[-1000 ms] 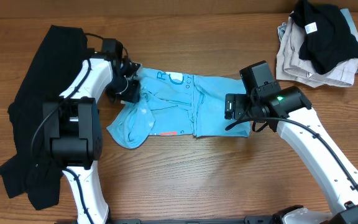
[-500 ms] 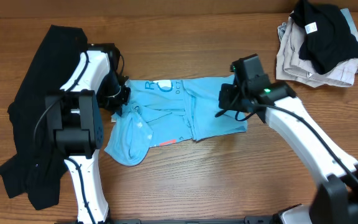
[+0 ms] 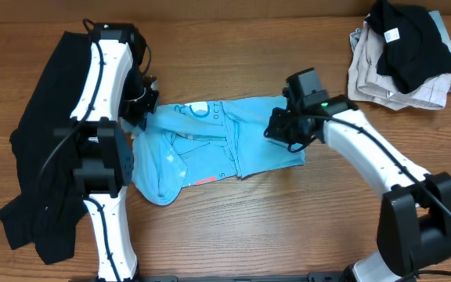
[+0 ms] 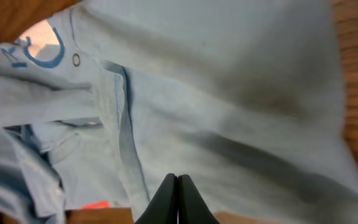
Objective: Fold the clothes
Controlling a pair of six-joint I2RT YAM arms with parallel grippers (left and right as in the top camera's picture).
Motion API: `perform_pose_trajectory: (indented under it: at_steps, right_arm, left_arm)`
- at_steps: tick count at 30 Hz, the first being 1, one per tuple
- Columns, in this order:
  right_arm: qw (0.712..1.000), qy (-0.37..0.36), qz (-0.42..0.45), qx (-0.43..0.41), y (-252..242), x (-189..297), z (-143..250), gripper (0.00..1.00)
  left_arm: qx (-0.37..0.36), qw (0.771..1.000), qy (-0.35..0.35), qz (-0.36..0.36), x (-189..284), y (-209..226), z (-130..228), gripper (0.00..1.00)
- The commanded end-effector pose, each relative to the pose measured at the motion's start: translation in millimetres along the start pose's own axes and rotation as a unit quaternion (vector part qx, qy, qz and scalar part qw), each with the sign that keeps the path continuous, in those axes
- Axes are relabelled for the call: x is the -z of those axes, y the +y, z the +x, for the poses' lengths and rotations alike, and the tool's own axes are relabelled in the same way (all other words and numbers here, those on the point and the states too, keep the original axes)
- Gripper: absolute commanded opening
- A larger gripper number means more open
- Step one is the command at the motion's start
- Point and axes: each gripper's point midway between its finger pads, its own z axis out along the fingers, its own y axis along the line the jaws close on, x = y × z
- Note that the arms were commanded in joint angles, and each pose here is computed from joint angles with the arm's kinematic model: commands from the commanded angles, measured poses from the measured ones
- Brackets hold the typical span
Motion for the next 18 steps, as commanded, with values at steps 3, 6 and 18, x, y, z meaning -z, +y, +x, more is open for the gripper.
perform_pose_trajectory:
  at_steps: [3, 6, 18]
  right_arm:
    - [0.996, -0.077, -0.042, -0.003, -2, 95, -43, 0.04]
    - [0.995, -0.097, -0.03, -0.012, -21, 134, -48, 0.04]
    - [0.993, -0.112, 0.004, -0.044, -69, 189, -38, 0.04]
  left_arm:
    - [-0.059, 0.993, -0.049, 0.09, 29, -84, -7, 0.04]
    - [-0.093, 0.989, -0.062, 0.102, 37, -119, -6, 0.04]
    - [-0.178, 0.937, -0.238, 0.186, 66, -291, -50, 0.09]
